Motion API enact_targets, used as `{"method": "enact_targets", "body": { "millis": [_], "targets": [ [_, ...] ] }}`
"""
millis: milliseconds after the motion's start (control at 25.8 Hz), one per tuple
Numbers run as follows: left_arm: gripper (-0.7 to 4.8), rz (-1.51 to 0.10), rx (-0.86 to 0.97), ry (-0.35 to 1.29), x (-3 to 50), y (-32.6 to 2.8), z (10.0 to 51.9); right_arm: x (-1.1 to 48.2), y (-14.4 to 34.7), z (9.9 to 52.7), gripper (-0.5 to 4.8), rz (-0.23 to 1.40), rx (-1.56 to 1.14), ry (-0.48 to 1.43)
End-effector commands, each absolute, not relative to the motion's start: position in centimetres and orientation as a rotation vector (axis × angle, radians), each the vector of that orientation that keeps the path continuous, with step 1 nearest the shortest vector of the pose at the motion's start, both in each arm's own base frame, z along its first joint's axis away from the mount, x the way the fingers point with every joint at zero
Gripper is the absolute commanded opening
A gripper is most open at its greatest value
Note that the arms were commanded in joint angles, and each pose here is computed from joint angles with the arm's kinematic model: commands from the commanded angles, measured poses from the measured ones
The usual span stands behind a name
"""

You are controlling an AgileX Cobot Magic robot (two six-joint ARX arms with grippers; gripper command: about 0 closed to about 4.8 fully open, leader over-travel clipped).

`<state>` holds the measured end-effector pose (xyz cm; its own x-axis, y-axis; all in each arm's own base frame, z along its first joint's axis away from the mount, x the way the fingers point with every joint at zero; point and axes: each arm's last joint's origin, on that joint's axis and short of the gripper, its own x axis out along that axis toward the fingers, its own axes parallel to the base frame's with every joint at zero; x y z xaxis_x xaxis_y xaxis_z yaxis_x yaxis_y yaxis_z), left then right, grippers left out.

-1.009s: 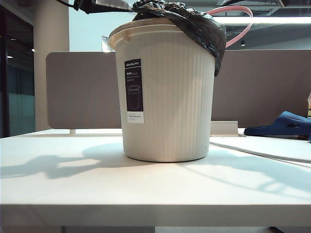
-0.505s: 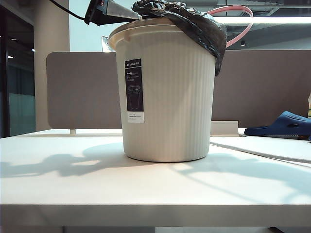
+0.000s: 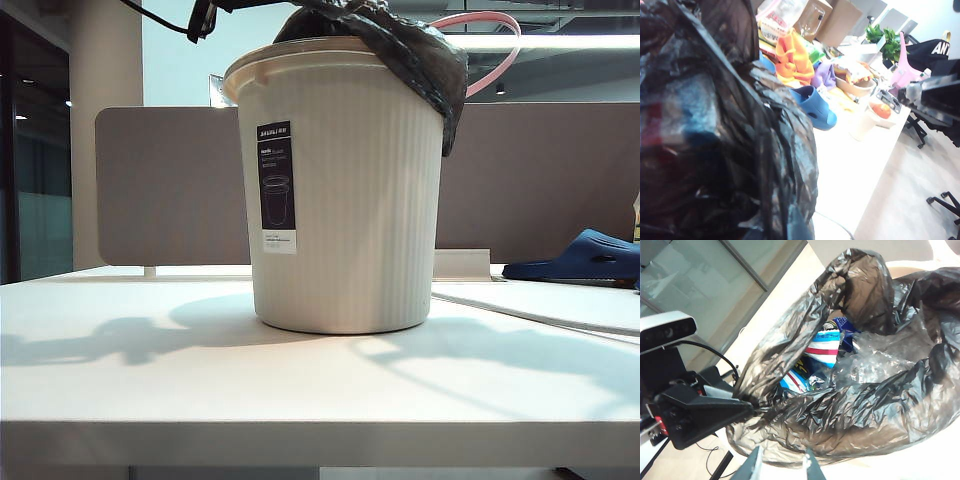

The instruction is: Open the ring lid of the trash can, pull out the black garbage bag inside, and place it on the table.

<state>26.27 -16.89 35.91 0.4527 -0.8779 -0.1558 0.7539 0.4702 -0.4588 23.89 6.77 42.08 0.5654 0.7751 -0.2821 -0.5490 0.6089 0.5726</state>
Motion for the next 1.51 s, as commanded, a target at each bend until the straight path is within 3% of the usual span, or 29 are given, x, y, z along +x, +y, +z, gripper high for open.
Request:
{"method": "enact_targets", "body": {
  "millis": [39, 349, 660, 776, 893, 1048, 1164, 1514],
  "targets": [
    [-0.06, -1.053, -0.346, 0.347, 26.2, -16.9, 36.6, 23.7, 6.7, 42.4, 1.07, 0.822, 0.443, 0.528],
    [-0.06, -1.062, -0.413, 0.263, 26.3, -17.0, 37.7, 24.4, 6.6, 40.0, 1.07, 0.687, 0.461, 0.578],
    [-0.06, -1.084, -0.464, 0.221, 26.2, -16.9, 39.4, 26.4, 7.0, 34.9, 1.19, 0.666, 0.76, 0.507],
    [-0.06, -1.108, -0.491, 0.222, 26.1, -16.9, 40.0, 26.8, 6.5, 32.6, 2.73, 0.621, 0.844, 0.487],
    [-0.06, -1.105, -0.493, 0.236, 26.1, -16.9, 39.9, 27.1, 5.6, 30.2, 3.29, 0.6, 1.021, 0.445],
    [-0.06, -1.112, -0.492, 0.256, 26.2, -17.5, 39.5, 27.4, 5.1, 26.4, 3.28, 0.67, 1.318, 0.359],
    [-0.06, -1.149, -0.488, 0.282, 25.9, -18.8, 39.0, 28.3, 5.3, 24.0, 3.28, 0.812, 1.5, 0.284],
    [-0.06, -1.184, -0.481, 0.319, 25.5, -20.7, 38.2, 29.1, 6.3, 21.4, 3.28, 0.799, 1.559, 0.324]
  ]
}}
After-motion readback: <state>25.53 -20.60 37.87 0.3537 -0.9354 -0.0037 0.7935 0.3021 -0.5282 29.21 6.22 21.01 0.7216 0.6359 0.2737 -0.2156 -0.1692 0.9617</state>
